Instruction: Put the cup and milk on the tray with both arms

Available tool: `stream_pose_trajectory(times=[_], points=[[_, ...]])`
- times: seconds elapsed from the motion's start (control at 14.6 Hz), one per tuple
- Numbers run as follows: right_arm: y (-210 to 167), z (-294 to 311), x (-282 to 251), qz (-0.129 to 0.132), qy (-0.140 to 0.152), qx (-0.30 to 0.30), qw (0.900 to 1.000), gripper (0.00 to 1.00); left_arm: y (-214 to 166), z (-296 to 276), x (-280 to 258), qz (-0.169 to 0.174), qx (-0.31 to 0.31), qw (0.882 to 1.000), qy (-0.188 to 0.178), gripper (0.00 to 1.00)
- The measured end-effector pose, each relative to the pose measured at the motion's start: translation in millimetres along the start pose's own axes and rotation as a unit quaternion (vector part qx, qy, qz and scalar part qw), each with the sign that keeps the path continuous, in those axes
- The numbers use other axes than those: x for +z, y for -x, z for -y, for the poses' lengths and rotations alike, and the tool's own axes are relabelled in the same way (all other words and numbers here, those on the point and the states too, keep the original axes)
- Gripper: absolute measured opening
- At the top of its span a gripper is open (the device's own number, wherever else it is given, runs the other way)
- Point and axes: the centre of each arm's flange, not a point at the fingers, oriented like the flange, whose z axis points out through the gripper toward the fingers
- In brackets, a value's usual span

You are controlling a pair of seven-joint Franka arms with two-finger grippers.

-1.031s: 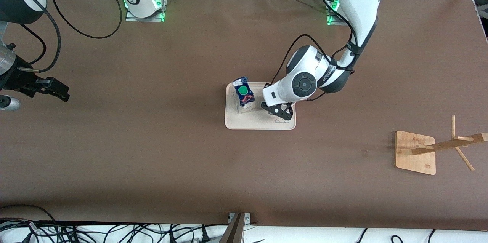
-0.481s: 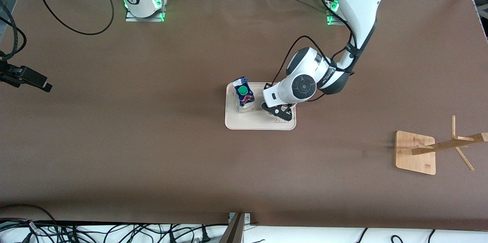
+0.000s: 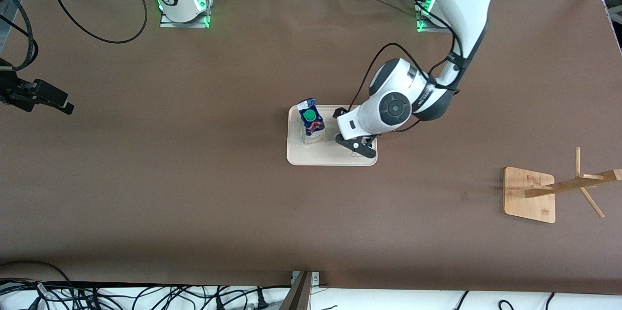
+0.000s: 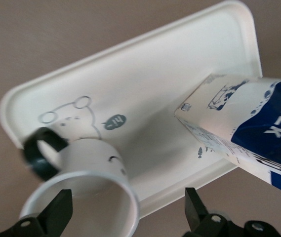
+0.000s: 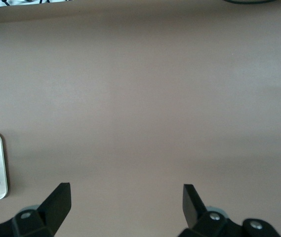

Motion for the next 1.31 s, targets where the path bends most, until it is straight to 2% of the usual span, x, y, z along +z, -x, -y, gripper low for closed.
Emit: stream_pose_trajectory(times=[0.14, 0.34, 0.48, 0.62, 0.76, 0.96, 1.17, 1.31], points=[[1.2, 3.4, -2.9, -0.002, 0.001, -0.002, 1.0, 1.0, 6.1, 35.1, -62.9, -0.02, -0.026, 0.999, -0.001, 1.0], [1.7, 4.0, -3.9, -0.003, 0.003, -0.002, 1.0, 1.0, 25.9, 109.2, -154.5, -0.072, -0.075, 0.995, -0.003, 1.0], [1.5, 0.3, -2.6, -0.002, 0.004, -0.001, 1.0, 1.0, 51.6, 153.3, -200.4, -0.077, -0.093, 0.993, -0.01, 1.0], [0.6, -2.9, -0.1, 0.0, 0.005, -0.001, 1.0, 1.0, 82.2, 176.8, -238.3, -0.065, -0.104, 0.991, -0.05, 1.0], [0.0, -3.9, 1.6, 0.001, 0.01, -0.004, 1.0, 1.0, 111.4, 188.2, -277.9, -0.07, -0.114, 0.987, -0.093, 1.0], [-0.3, -4.6, 2.3, 0.003, 0.037, -0.033, 0.999, 1.0, 149.0, 203.4, -326.8, -0.095, -0.141, 0.979, -0.112, 1.0], [-0.4, -5.6, 1.8, 0.003, 0.043, -0.048, 0.998, 1.0, 167.8, 218.0, -347.7, -0.11, -0.166, 0.973, -0.116, 1.0], [3.2, -9.7, 1.3, 0.019, 0.043, -0.045, 0.998, 1.0, 168.4, 219.2, -347.3, -0.11, -0.173, 0.972, -0.116, 1.0]])
